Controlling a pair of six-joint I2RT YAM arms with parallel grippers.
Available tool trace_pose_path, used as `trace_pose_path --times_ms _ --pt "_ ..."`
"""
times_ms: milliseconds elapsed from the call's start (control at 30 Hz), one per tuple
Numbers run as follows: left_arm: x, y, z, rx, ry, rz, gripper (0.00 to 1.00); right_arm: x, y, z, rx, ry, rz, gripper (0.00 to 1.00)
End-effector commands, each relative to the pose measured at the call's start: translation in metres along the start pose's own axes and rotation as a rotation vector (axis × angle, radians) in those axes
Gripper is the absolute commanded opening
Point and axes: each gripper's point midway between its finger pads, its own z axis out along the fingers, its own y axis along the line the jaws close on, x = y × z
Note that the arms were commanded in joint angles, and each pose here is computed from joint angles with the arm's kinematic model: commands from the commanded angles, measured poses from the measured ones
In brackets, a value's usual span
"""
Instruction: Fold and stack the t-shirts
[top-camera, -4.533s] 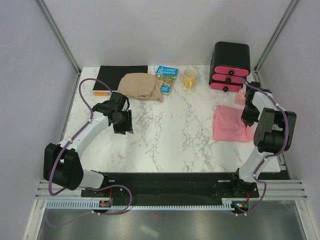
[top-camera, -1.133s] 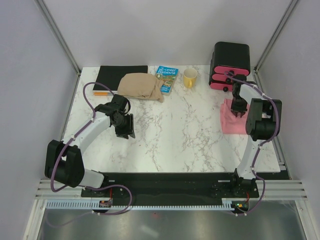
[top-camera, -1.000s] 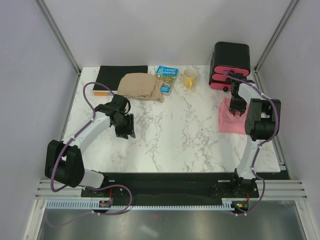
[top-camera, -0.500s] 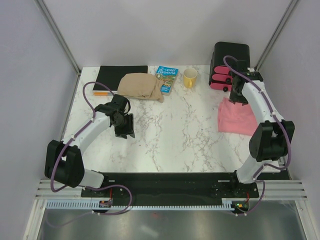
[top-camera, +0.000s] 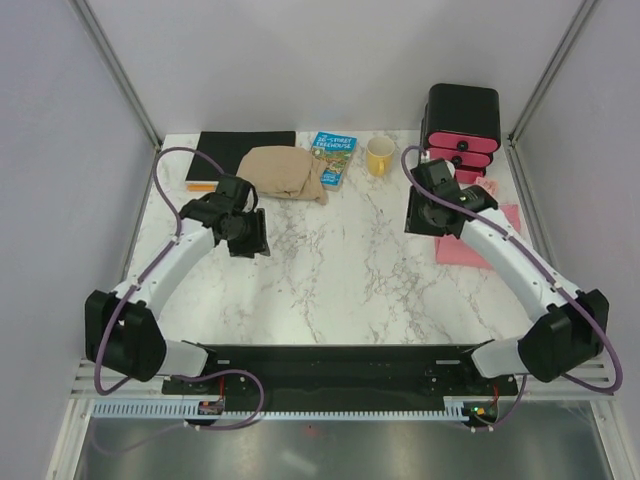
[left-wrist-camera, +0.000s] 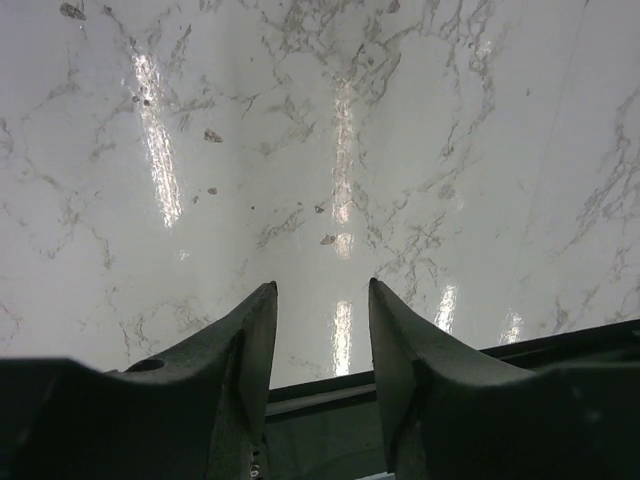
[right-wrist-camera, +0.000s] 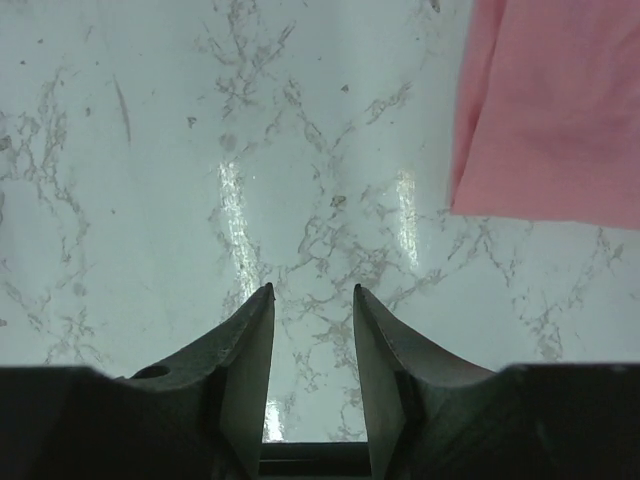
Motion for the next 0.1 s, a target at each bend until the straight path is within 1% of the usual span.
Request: trace_pose_path --times_ms 0,67 --pt "-0.0236 -0.0167 -0.0225 0.06 -0.102 -0.022 0.49 -0.018 0.022 -0.0023 -0.073 -0.066 0.027 0.45" --pt "-0.0262 -0.0164 -0.0281 0.06 -0.129 -0.033 0.51 -0.0182 0.028 0.0014 -0.093 -0.05 0.01 0.45"
